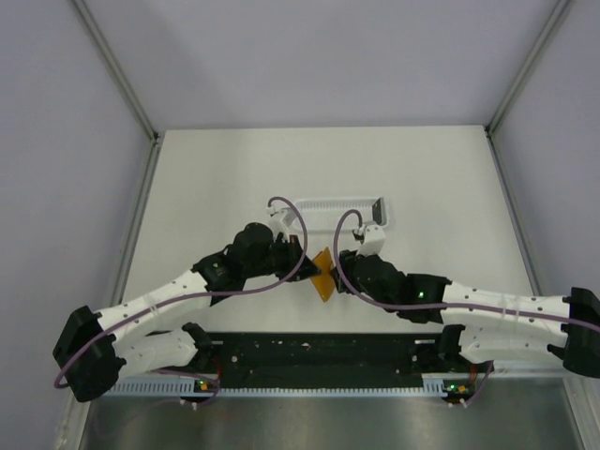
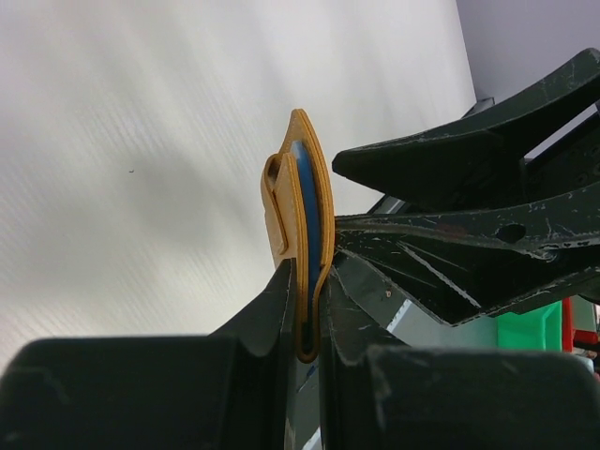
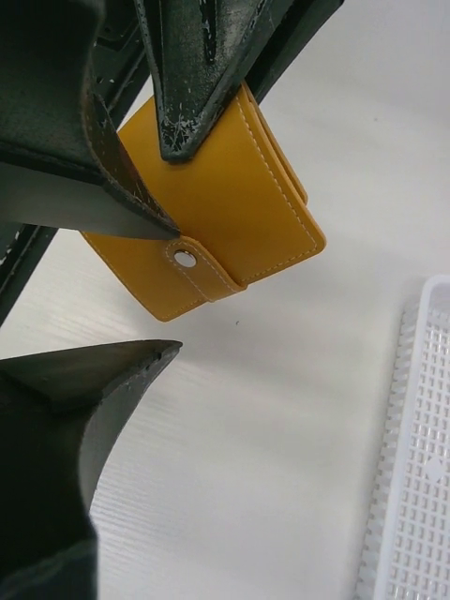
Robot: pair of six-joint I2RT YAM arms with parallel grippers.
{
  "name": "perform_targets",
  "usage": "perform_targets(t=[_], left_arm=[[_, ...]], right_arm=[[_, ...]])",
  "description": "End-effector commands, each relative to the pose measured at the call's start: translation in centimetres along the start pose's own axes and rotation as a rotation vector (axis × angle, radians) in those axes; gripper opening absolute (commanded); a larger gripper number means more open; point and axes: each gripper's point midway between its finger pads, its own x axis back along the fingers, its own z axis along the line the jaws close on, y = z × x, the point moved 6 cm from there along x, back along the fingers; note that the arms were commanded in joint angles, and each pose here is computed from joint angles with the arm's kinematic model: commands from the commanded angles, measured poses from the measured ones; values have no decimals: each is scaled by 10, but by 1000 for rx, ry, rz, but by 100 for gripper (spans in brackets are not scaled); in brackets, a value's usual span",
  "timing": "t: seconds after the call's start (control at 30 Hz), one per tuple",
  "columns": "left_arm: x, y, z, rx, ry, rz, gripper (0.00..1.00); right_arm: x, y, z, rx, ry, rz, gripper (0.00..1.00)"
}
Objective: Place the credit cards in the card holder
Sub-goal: Open the card holder.
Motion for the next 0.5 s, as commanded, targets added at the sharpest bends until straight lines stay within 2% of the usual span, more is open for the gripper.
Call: perform_targets(t=[0.0,0.1,0.27,0.37,0.47], left_arm=[[8,15,-28,-28,-123,-47,0],[8,15,-28,-27,-126,-43,0],[8,14,-27,-23,-124,-43,0],[6,11,-22,-21,-102,-37,0],[2,8,-16,-18,-81,-23,0]], right_arm=[[-1,10,-24,15,-194,-39,44],[-1,9,-37,47,-309,-19,39],[4,12,-52,134,-490,25,37],[10,21,-47,71,-433,-19,38],[17,28,-39,14,-288,-82,41]])
